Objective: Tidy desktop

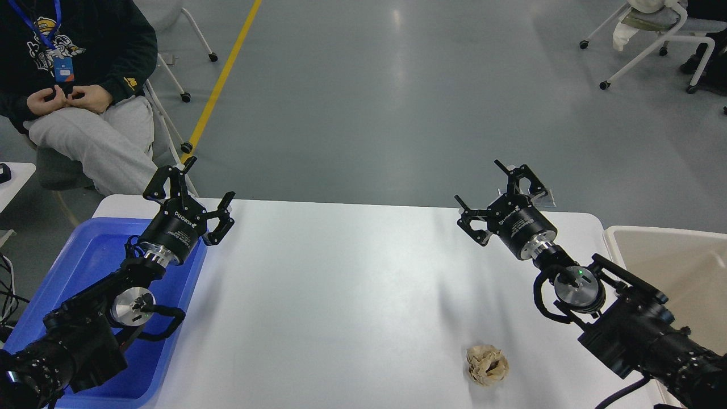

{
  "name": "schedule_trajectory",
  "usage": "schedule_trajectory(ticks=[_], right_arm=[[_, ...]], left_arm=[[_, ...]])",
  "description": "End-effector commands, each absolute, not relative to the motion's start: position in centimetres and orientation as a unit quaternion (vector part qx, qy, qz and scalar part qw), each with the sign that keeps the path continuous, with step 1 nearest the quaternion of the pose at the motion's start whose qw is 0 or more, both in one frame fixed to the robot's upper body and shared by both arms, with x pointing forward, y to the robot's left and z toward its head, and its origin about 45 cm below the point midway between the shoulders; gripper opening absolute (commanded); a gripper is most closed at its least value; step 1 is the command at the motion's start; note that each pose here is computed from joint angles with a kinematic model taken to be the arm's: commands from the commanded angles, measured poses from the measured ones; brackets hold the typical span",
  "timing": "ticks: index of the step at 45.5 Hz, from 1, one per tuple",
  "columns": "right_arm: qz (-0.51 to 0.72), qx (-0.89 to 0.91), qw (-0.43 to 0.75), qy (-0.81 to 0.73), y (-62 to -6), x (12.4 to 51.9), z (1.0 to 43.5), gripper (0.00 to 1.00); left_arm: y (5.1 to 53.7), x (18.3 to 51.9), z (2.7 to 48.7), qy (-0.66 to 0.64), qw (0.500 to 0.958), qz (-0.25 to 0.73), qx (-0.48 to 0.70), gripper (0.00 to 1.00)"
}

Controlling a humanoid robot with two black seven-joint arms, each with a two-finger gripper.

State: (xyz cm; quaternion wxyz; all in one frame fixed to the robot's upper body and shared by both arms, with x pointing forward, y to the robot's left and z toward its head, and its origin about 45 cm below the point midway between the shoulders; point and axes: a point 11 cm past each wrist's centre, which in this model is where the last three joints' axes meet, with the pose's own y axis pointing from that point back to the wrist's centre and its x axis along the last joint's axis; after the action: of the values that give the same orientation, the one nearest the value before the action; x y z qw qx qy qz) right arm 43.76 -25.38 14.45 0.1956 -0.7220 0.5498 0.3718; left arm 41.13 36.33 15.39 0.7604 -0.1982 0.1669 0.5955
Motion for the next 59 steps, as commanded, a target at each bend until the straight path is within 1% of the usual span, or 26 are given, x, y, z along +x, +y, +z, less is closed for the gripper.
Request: schedule_trajectory(ticks=[1,7,14,21,29,33,47,59], right_arm=[[0.334,-0.736,0.187,0.558,-29.0,44.2,17.4,1.0],[0.284,-0.761,0.13,0.568,-30.7,43.7,19.9,1.0],[0.228,-0.798,0.068,0.553,-31.8,41.4,23.3,1.0],[0.201,-0.809,0.005,0.552,-32.7,38.7,24.8,1.0],[0.152,-0.822,-0.081,0.543,-31.8,35.3,25.6,1.0],[0.129,-0.828,-0.12,0.533,-31.2,33.8,25.0,1.0],[0.073,-0.844,-0.261,0.464,-30.2,30.5,22.5,1.0],[0.06,-0.842,-0.354,0.402,-29.8,28.0,20.2,1.0]], left_arm=[[36.3,41.1,15.4,0.167,0.76,0.596,-0.198,1.0],[36.3,41.1,15.4,0.167,0.76,0.596,-0.198,1.0],[36.3,41.2,15.4,0.167,0.761,0.595,-0.198,1.0],[36.3,41.1,15.4,0.167,0.761,0.595,-0.198,1.0],[36.3,41.1,15.4,0.168,0.761,0.595,-0.197,1.0],[36.3,41.1,15.3,0.168,0.761,0.595,-0.197,1.0],[36.3,41.1,15.3,0.168,0.761,0.595,-0.196,1.0],[36.3,41.2,15.4,0.168,0.762,0.594,-0.197,1.0]])
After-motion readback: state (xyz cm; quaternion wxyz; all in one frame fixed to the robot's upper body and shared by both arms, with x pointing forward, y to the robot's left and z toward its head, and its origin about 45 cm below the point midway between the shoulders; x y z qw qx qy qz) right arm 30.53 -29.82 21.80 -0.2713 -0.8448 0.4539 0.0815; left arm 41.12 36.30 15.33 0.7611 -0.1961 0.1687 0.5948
